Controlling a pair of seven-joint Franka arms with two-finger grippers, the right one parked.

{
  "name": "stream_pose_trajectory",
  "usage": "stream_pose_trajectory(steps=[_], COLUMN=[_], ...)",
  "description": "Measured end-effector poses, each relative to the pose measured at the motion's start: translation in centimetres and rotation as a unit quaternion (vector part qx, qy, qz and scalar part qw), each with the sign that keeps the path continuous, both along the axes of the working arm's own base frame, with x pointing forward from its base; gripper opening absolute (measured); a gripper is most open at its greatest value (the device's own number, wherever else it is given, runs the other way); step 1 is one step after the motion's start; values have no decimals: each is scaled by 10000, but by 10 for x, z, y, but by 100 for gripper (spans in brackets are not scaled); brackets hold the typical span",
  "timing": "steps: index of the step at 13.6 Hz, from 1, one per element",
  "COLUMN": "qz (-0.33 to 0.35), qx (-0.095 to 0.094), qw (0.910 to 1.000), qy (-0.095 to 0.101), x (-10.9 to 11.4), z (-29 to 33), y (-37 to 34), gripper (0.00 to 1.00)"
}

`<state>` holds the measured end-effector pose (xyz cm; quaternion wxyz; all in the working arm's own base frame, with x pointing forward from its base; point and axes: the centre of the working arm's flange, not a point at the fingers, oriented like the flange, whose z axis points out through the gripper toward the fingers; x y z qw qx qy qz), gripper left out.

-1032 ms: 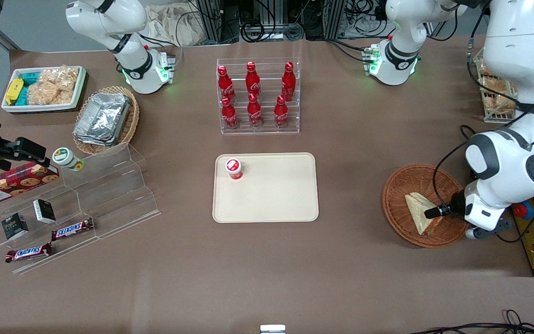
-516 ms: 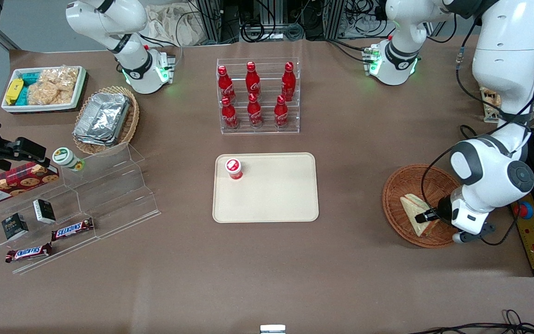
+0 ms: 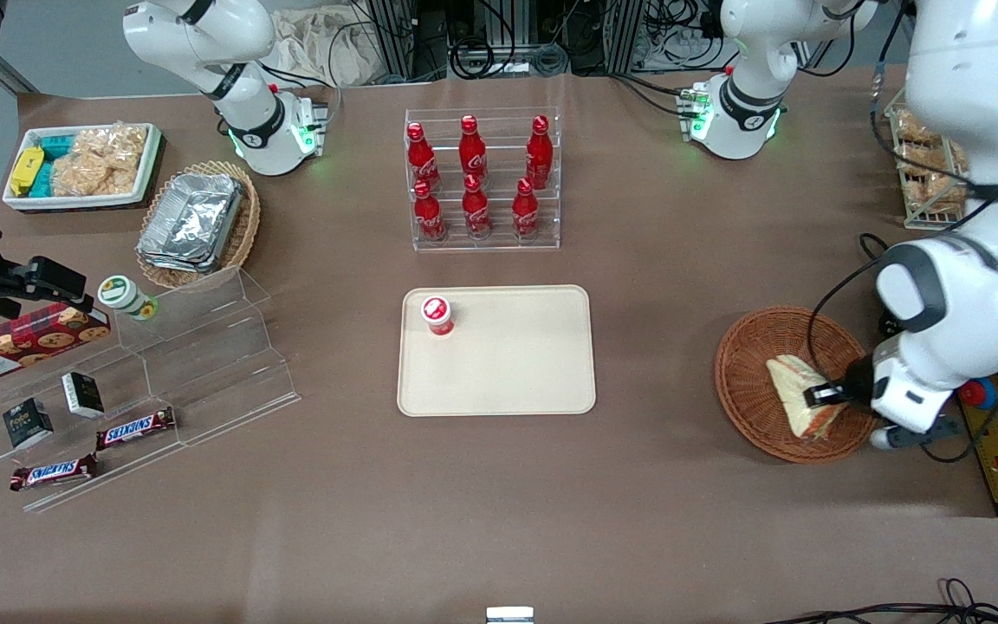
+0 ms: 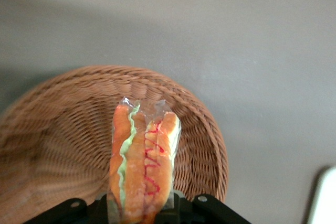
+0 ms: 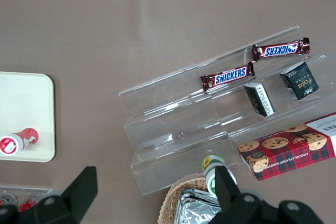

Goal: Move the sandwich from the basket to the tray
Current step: 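Lift the sandwich and carry it toward the cream tray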

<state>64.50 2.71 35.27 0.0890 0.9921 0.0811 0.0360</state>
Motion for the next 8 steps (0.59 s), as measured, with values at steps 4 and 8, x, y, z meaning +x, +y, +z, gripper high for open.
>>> stream_pose_trajectory(steps=[4, 8], qz=[-559, -609], qx=[596, 936], qw=[9964, 9925], qy=[221, 492], x=[-31, -78], z=[135, 239], y=[3, -57], gripper=[16, 16])
